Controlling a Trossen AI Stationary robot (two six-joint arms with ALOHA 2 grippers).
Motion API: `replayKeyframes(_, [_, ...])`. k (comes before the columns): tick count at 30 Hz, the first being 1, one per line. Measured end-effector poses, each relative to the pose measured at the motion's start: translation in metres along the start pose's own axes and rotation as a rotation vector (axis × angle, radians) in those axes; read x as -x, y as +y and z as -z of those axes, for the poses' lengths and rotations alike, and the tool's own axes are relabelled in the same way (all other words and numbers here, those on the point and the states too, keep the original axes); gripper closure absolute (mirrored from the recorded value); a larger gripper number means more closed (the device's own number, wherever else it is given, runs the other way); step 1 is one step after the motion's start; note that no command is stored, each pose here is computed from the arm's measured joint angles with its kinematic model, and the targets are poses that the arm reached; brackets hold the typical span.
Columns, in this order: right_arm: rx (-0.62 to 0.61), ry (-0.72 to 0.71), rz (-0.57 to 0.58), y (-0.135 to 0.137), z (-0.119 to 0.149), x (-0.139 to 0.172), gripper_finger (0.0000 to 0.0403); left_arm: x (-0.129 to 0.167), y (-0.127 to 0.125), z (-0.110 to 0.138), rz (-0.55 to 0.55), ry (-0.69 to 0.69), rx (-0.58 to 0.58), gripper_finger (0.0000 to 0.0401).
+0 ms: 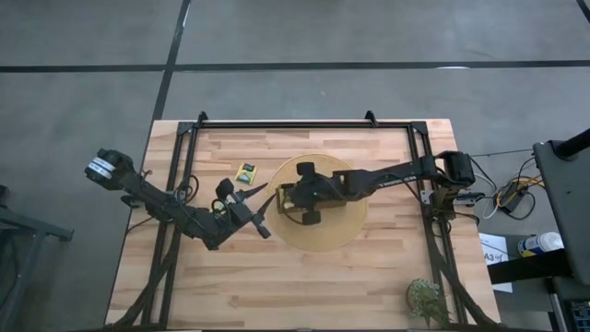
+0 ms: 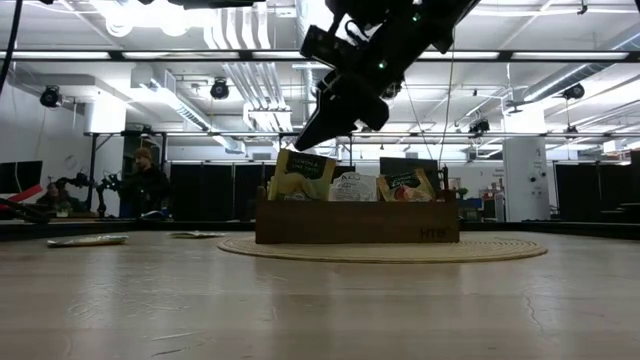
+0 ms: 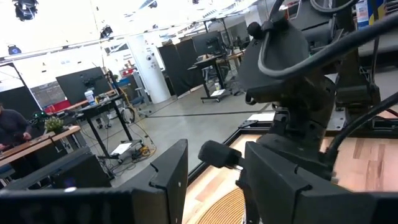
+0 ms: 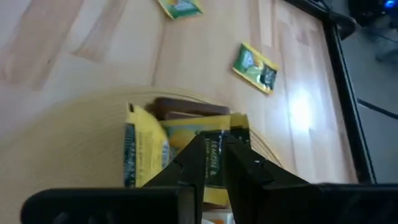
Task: Pick & Place Tea
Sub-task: Put the yellow tea bag into the left section of the wooden organizer
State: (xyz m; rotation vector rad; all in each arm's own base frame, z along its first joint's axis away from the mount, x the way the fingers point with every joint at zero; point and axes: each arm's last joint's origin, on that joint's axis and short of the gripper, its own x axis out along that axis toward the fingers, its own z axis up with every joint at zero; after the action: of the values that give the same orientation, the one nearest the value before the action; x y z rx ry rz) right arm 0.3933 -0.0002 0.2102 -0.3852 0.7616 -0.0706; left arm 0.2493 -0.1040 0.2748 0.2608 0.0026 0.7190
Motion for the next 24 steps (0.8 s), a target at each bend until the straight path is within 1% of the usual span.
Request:
replayKeyframes(2, [0.006, 0.001, -0.019, 0.001, 0.001, 0.000, 0.0353, 0.000, 0.000, 0.000, 0.000, 0.000, 0.000, 0.0248])
replayKeyframes(4, [0.017, -0.017, -0.071, 0.003, 0.000, 0.000, 0.0354, 0.000, 0.000, 0.000, 0.000, 0.000, 0.000, 0.0248])
replayKeyframes(9, [0.029, -0.098, -0.269, 0.011, -0.007, 0.004, 0.0355, 0.000, 0.000, 0.000, 0.000, 0.000, -0.003, 0.0248])
replayKeyframes(13, [0.032, -0.157, -0.466, 0.017, -0.010, 0.007, 0.0358, 0.000, 0.000, 0.000, 0.000, 0.000, -0.003, 0.0248])
replayKeyframes(15, [0.034, -0.138, -0.502, 0.021, -0.006, 0.007, 0.0362, 0.000, 0.000, 0.000, 0.000, 0.000, -0.003, 0.0248])
replayKeyframes(17, [0.042, -0.091, -0.497, 0.023, 0.000, 0.002, 0.0366, 0.000, 0.000, 0.000, 0.001, 0.000, -0.003, 0.0248])
replayKeyframes(19, [0.057, -0.022, -0.436, 0.025, 0.008, -0.005, 0.0369, 0.000, 0.000, 0.000, 0.000, 0.000, -0.003, 0.0248])
replayKeyframes(22, [0.086, 0.065, -0.262, 0.021, 0.015, -0.016, 0.0369, 0.000, 0.000, 0.000, 0.002, 0.000, -0.003, 0.0248])
replayKeyframes(24, [0.113, 0.091, -0.129, 0.018, 0.016, -0.022, 0.0369, 0.000, 0.000, 0.000, 0.002, -0.002, 0.000, 0.0248])
